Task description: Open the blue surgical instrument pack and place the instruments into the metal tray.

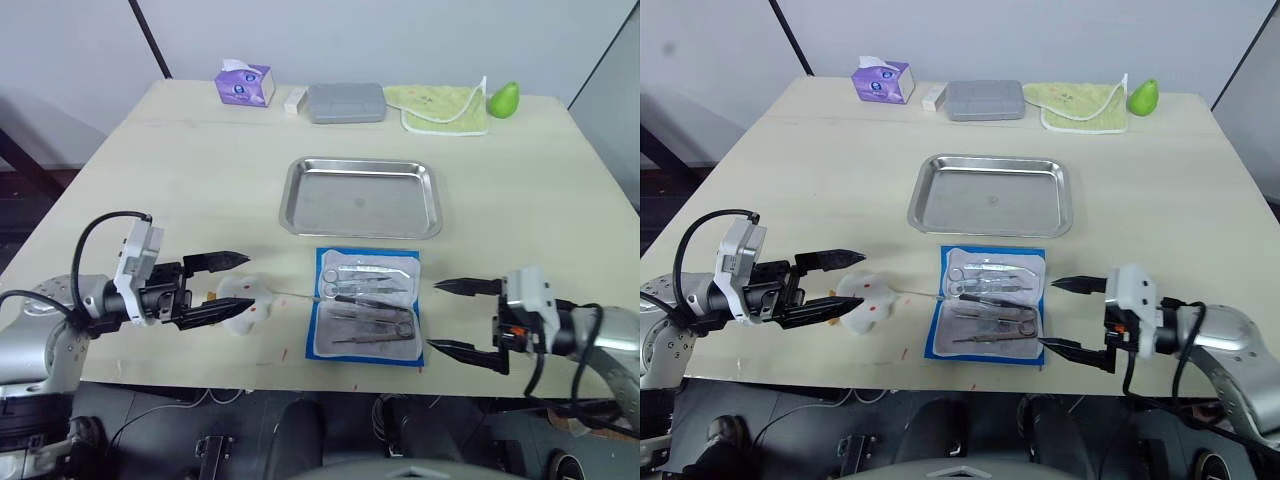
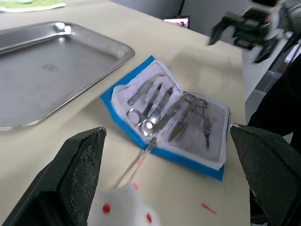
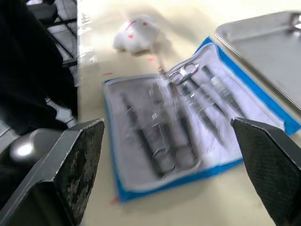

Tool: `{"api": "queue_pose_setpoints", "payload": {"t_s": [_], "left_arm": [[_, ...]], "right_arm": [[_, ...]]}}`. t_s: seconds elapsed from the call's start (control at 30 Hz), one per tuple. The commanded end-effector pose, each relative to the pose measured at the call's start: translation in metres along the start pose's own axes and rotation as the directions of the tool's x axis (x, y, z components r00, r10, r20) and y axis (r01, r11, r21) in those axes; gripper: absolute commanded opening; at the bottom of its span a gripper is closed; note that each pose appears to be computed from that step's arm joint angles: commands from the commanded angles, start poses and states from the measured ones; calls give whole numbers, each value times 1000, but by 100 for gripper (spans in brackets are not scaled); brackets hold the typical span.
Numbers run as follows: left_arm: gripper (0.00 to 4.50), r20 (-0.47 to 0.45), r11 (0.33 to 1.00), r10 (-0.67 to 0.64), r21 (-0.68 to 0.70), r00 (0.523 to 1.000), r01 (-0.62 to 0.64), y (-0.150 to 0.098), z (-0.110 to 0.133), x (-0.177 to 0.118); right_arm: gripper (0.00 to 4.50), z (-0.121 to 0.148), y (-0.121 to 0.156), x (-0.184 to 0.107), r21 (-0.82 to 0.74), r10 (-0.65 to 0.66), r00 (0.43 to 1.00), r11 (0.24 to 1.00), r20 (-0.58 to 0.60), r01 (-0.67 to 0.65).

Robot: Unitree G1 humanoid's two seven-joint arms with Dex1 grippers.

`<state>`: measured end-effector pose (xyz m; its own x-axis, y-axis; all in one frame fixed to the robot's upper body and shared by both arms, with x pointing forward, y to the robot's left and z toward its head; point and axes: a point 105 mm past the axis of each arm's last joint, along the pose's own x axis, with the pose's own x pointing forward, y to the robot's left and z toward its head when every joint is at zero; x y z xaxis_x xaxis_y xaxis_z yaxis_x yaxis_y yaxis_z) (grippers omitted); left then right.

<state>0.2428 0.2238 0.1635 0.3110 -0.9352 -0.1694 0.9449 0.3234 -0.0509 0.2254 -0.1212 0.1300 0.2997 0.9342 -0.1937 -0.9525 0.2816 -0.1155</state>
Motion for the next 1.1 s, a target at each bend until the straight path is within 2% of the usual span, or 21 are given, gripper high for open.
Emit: {"api": "queue_pose_setpoints", "payload": {"t_s": [0.03,0.37,0.83,1.1], "left_arm": [[447,9,998,-38,44,999,38,-5,8,9],[447,14,997,-68,49,998,68,-9,8,18],[447,12,992,-111,54,994,110,-13,7,24],[447,22,990,-133,58,991,131,-11,8,29]], "right_arm": [[450,-7,-9,16,-80,17,1000,997,10,-16],[450,-29,-26,37,-102,83,996,991,15,-81],[450,-53,-36,33,-99,100,995,990,-10,-100],[450,-75,-35,34,-76,115,990,990,-78,-121]]}}
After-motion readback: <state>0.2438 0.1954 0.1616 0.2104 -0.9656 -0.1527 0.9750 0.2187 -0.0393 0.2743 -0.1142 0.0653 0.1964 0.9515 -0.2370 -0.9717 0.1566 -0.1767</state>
